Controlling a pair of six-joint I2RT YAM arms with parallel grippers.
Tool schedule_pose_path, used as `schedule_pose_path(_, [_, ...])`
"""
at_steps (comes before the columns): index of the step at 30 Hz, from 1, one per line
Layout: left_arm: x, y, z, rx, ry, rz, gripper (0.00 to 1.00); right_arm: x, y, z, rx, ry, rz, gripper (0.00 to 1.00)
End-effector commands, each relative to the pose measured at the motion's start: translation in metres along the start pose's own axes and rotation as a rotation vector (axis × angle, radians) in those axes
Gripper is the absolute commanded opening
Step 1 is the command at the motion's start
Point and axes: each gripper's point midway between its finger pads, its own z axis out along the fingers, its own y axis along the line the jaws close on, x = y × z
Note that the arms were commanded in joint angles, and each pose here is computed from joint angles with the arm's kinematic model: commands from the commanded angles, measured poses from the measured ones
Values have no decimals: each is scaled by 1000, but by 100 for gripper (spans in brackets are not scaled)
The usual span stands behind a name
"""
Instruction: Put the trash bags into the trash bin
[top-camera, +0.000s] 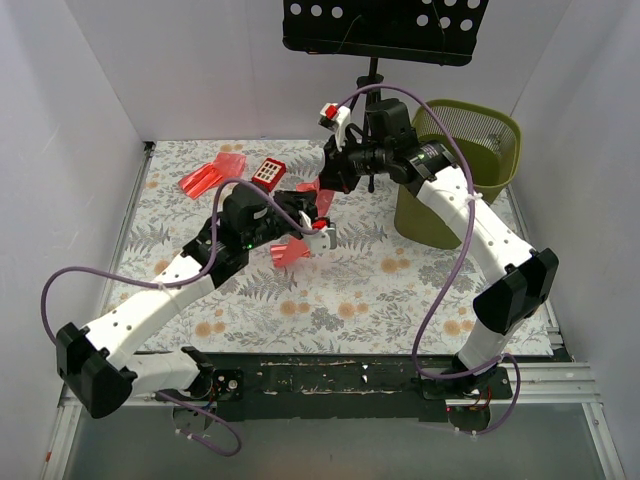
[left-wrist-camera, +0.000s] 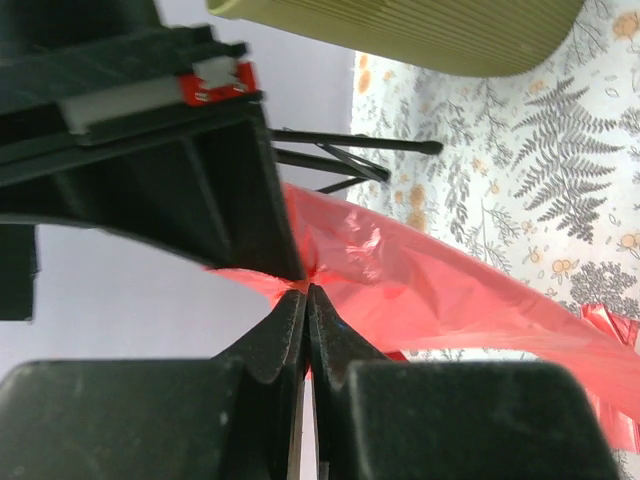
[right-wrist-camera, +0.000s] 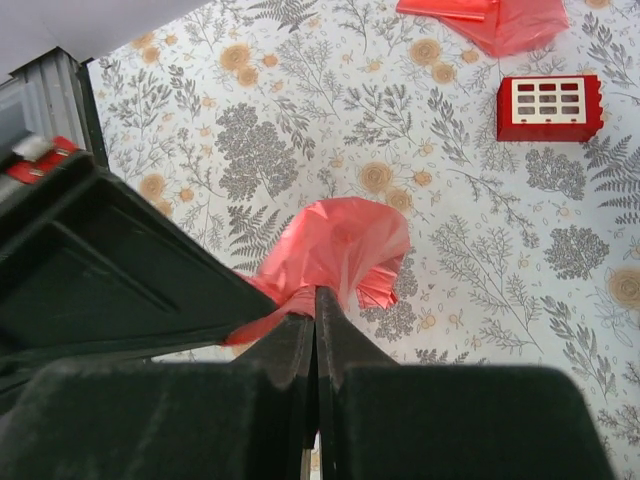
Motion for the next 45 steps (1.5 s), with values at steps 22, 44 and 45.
schedule_pose_path(22, [-43,-19,-23,29,-146,-12,0,-38,-28,-14,88,-111,-67,1])
schedule_pose_path(44, [-20,24,-31,-205,-12,-12,0,-31,31,-49,-110,-121,-431,41])
schedule_pose_path(45, [-20,25,-31,-205,-11,-10,0,-29,30,-48,-110,-114,-435,41])
